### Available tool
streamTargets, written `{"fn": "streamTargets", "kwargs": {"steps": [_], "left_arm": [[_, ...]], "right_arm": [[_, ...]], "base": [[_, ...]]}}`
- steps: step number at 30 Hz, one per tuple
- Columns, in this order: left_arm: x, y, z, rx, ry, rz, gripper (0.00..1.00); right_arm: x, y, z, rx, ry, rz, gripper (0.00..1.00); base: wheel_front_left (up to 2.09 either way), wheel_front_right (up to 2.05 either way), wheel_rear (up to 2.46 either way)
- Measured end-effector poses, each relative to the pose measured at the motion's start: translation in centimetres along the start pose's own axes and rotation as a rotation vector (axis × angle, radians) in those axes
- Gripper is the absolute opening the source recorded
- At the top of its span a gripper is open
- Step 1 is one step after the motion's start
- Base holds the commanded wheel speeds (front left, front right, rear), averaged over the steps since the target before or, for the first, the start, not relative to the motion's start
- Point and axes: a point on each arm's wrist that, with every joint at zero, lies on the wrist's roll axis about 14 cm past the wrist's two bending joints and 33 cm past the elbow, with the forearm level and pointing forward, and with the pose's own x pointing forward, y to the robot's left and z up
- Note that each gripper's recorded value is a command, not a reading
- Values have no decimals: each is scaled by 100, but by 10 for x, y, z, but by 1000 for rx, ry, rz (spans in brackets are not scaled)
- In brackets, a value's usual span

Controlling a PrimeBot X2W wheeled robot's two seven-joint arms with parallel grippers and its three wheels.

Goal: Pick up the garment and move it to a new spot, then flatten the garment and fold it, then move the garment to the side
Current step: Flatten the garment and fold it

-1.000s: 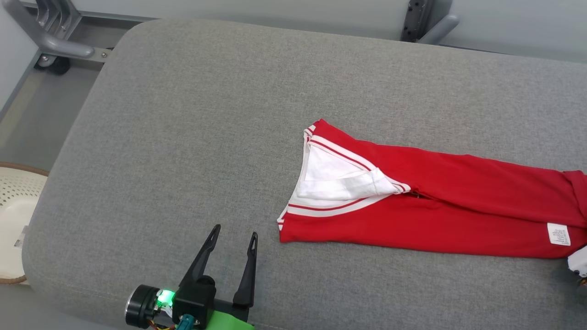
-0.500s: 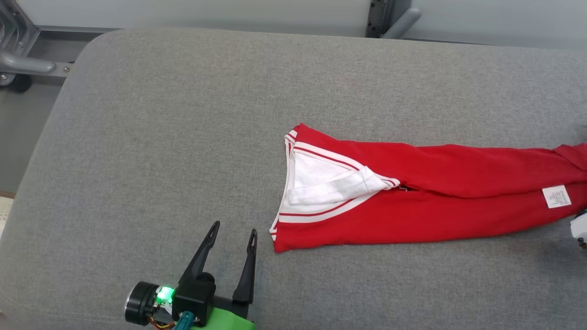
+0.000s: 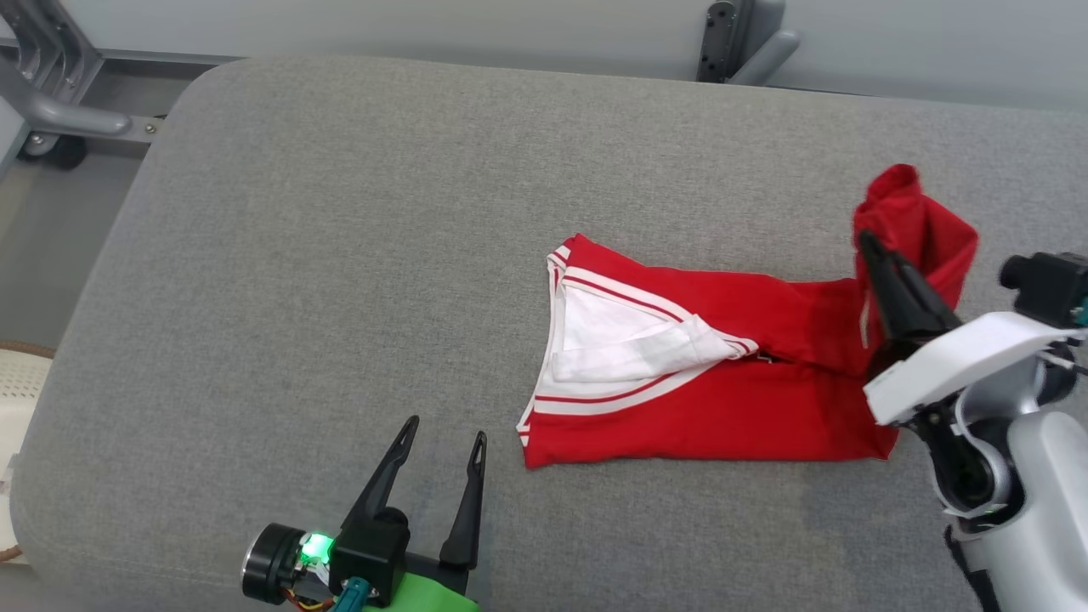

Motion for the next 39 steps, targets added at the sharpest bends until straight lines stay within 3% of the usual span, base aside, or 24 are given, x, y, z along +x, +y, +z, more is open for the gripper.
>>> {"fn": "streamTargets", "kwargs": {"steps": [4,14,23,24,26,32,39], "left_arm": [[-5,6,0,-1,2,23,100],[-18,20,0,-6,3,80,100],[-28,30,-1,-24,9,131,100],[-28,30,-1,-25,10,132,100],[-28,29,-2,-26,12,134,100],[-24,28,-3,-30,16,127,100],[-10,19,0,-28,3,87,100]], "right_arm": [[14,47,-17,35,45,111,0],[41,119,-65,87,162,261,0],[50,152,-108,89,274,325,0],[50,153,-111,92,277,326,39],[50,157,-114,117,281,333,100],[51,162,-92,180,191,347,100],[40,93,-51,92,-7,218,100]], "base": [[0,0,0],[0,0,0],[0,0,0],[0,0,0],[0,0,0],[0,0,0],[0,0,0]]}}
